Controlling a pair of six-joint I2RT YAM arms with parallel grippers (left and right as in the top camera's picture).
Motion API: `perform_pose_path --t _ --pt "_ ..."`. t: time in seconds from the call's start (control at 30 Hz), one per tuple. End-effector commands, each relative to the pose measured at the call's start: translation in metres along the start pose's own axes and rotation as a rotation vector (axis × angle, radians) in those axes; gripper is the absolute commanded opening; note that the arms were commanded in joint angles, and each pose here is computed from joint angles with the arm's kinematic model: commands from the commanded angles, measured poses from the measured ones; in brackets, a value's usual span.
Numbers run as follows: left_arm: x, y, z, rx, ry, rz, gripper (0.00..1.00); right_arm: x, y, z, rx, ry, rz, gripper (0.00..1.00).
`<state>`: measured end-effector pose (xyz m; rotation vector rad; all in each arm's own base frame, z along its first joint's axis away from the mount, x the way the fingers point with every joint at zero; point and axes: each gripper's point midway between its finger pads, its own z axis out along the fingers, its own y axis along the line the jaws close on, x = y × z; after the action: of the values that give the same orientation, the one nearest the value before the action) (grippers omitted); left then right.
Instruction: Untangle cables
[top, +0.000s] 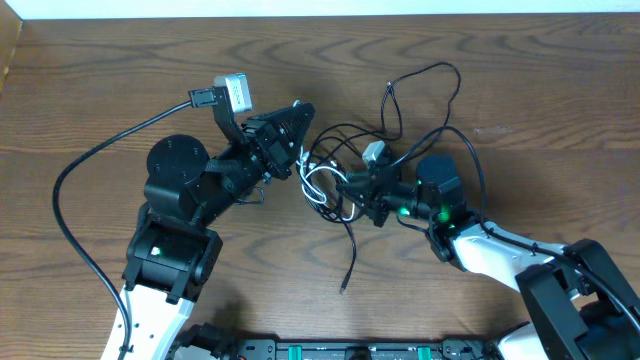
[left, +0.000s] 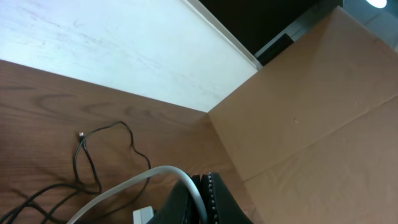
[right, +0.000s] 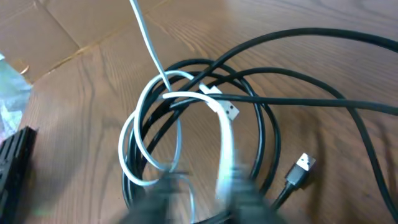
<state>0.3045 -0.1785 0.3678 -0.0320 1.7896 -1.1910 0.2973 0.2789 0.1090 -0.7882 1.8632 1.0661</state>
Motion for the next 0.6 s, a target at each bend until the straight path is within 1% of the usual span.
perform_pose_path --t 0.0,0.1,0.23,0.27,0.3,0.33,0.37,0.4,0.43,0.57 --pt "-0.0082 -0.0110 -0.0023 0.028 -0.015 0.007 0.07 0.0092 -0.0058 0.0053 0.014 0.023 0.002 0.01" --pt "-0.0081 -0.0108 -0.0022 0.028 -0.014 0.007 0.07 0.0160 -0.0093 0.0084 0.015 0.032 0.010 0.01" --pt "-0.0081 -0.0108 -0.0022 0.028 -0.014 0.007 0.07 0.0156 -0.0100 0.0095 0.013 0.026 0.005 0.02" --pt "-0.0081 -0.0108 -0.0022 0.028 -0.014 0.007 0.07 0.0154 -0.0099 0.0095 0.013 0.025 0.005 0.14" --pt "-0.0081 -0.0108 -0.0022 0.028 -0.014 0.006 0.07 0.0152 -0.0099 0.0095 0.013 0.024 0.005 0.22" --pt "-0.0081 -0.0108 -0.0022 0.028 -0.014 0.006 0.07 0.0152 -0.0099 0.0095 0.013 0.024 0.012 0.43" --pt "-0.0081 -0.0108 -0.0022 0.028 -0.014 0.006 0.07 0.0153 -0.0100 0.0095 0.013 0.024 0.012 0.54" --pt "-0.0081 -0.0108 -0.0022 0.028 -0.014 0.006 0.08 0.0153 -0.0100 0.0095 0.013 0.024 0.012 0.61" --pt "-0.0081 -0.0108 -0.0022 0.028 -0.014 0.006 0.07 0.0153 -0.0100 0.0095 0.013 0.024 0.012 0.65" --pt "-0.0083 -0.0109 -0.0022 0.028 -0.015 0.007 0.07 0.0154 -0.0087 0.0095 0.006 0.025 0.012 0.66"
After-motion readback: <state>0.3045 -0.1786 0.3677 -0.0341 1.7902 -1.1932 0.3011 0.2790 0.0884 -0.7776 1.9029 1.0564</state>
